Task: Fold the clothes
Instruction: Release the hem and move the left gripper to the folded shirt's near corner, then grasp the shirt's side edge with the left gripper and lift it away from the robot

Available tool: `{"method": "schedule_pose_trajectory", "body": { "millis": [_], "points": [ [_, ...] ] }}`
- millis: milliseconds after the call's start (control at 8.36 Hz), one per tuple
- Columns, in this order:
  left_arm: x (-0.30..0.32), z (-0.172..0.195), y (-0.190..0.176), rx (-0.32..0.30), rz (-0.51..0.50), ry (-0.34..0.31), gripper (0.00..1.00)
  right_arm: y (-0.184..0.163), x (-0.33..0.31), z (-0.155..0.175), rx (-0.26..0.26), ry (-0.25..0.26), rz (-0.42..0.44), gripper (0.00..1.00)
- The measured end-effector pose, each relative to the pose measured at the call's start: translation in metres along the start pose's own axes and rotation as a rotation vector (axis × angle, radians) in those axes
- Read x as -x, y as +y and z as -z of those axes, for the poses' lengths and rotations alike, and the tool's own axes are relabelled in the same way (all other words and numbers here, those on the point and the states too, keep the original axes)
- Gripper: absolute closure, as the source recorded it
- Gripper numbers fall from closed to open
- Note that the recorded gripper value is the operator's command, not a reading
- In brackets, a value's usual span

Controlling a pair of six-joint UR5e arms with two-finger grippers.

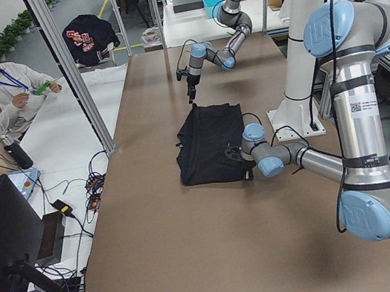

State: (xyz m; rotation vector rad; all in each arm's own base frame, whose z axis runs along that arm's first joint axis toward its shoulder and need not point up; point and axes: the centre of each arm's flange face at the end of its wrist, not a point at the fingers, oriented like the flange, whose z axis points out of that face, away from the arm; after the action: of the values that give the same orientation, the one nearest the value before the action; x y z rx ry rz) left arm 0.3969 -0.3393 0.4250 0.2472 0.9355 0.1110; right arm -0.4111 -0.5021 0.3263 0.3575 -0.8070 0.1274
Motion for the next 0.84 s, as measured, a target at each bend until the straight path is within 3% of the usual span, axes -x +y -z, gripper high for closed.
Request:
{"method": "schedule_pose_trajectory", "body": {
  "millis": [239, 478, 837],
  "points": [
    [0.006, 0.008, -0.012, -0.024, 0.003, -0.006, 1.00, 0.000, 0.000, -0.001, 0.000, 0.001, 0.002, 0.06],
    [0.024, 0.019, -0.050, -0.079, -0.005, -0.041, 1.00, 0.001, 0.000, -0.001, 0.002, 0.001, 0.002, 0.06],
    [0.020, 0.030, -0.161, -0.162, -0.011, -0.133, 1.00, 0.001, -0.002, -0.003, 0.004, 0.005, 0.008, 0.06]
  ]
}}
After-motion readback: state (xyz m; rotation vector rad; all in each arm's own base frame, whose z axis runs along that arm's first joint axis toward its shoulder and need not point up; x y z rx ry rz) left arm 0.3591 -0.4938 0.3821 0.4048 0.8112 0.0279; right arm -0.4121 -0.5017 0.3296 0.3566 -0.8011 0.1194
